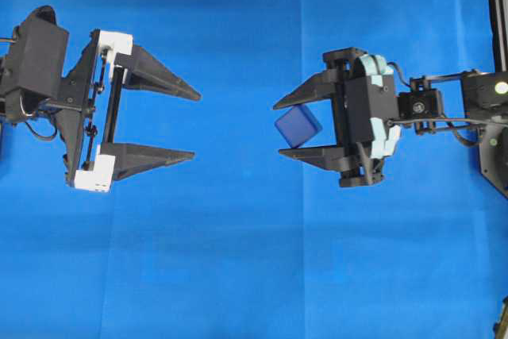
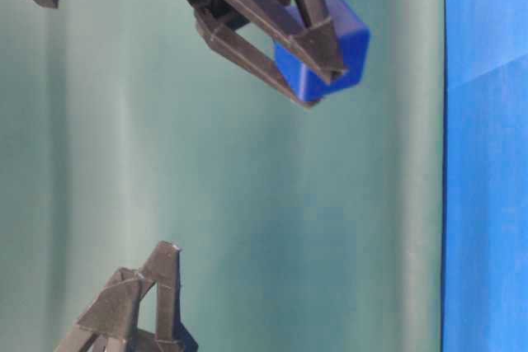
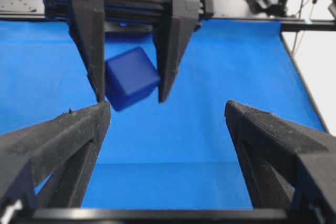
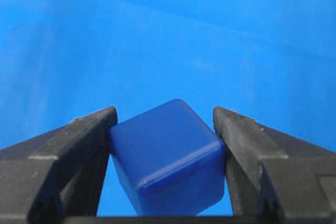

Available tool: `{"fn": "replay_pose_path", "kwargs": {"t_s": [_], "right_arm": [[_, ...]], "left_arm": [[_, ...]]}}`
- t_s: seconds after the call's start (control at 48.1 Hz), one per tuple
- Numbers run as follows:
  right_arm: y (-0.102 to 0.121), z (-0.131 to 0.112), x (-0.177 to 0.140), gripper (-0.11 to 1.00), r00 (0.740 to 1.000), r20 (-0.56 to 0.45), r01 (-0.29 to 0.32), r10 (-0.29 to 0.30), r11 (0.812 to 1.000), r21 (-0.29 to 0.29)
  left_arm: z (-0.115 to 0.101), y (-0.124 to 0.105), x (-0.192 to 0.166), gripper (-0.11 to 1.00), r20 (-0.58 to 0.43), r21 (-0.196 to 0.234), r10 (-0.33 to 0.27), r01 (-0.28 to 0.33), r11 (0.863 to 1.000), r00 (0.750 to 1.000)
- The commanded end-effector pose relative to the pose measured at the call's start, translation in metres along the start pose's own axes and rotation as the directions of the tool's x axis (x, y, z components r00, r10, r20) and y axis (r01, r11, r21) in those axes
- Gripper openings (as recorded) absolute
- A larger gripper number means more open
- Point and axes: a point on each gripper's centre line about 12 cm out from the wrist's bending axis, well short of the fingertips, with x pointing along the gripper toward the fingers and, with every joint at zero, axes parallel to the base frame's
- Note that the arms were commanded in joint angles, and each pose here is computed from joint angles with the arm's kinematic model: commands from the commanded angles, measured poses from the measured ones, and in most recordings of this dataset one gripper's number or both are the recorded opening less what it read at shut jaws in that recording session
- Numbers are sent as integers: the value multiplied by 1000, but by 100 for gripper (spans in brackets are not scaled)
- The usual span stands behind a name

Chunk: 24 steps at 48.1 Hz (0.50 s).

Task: Handover the blue block to the right arm after grasping it with the left arm, then place it in the designated position.
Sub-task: 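Lower the cube with the right gripper onto the table center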

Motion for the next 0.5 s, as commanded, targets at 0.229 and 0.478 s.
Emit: {"fn": "replay_pose_path", "kwargs": {"t_s": [0.229, 0.478], "right_arm": [[2, -11, 37, 47, 1000, 21, -18, 17, 1000, 23], [-2, -34, 72, 47, 1000, -12, -14, 15, 999, 45]], "left_arm": [[11, 0, -1, 93, 35, 1, 1, -1, 1000, 999], [12, 1, -1, 93, 39, 1, 2, -2, 1000, 999]]}}
